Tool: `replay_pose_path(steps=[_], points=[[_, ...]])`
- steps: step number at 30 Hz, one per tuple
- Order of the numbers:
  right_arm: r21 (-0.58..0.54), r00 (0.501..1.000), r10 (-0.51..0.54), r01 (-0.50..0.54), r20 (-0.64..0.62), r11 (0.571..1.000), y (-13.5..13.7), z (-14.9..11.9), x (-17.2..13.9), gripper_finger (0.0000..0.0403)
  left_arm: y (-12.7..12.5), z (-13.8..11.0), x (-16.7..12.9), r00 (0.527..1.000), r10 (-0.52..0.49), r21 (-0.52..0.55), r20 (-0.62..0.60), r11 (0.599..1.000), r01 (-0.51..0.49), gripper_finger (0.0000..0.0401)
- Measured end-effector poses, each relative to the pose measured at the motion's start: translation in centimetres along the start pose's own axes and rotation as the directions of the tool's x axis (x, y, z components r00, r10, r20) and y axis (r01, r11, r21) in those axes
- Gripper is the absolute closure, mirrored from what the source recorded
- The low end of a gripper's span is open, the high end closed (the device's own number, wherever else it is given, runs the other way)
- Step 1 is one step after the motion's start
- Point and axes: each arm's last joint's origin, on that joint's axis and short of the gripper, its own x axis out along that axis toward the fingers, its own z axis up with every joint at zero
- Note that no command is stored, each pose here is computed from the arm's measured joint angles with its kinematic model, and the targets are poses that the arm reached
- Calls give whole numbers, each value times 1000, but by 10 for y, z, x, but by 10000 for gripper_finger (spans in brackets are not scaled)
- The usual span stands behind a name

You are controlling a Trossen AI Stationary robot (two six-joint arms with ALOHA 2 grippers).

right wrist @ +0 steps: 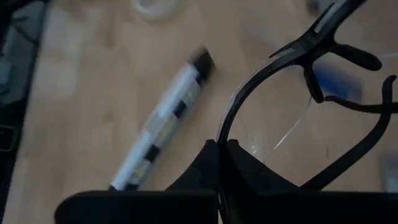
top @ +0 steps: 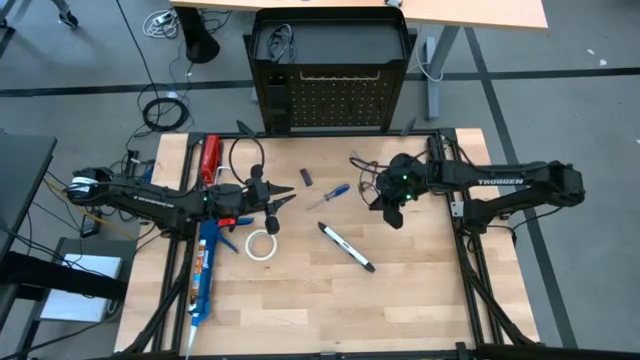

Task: Hang tools onto peg board
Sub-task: Put the black safety glasses on the top of the black pegboard

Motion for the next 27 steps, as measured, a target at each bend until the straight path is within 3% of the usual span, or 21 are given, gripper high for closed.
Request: replay_pose_path(steps=[8, 12, 23, 27], points=[[268, 993, 121, -114, -8, 957, -23, -44, 29, 376, -4, -1, -2, 1000, 6, 11, -11, 1000, -5, 309], [401, 992, 116, -84, -57, 912, -30, -58, 37, 366, -6, -1, -2, 1000, -1, 12, -10, 1000, 1, 309], [413, 987, 121, -66, -110, 908, -30, -56, 40, 248, -10, -3, -4, 999, -22, 25, -28, 999, 23, 309], [327, 991, 34, 11, -132, 945, -15, -42, 30, 227, -12, -4, -5, 999, -29, 31, -39, 999, 31, 309]])
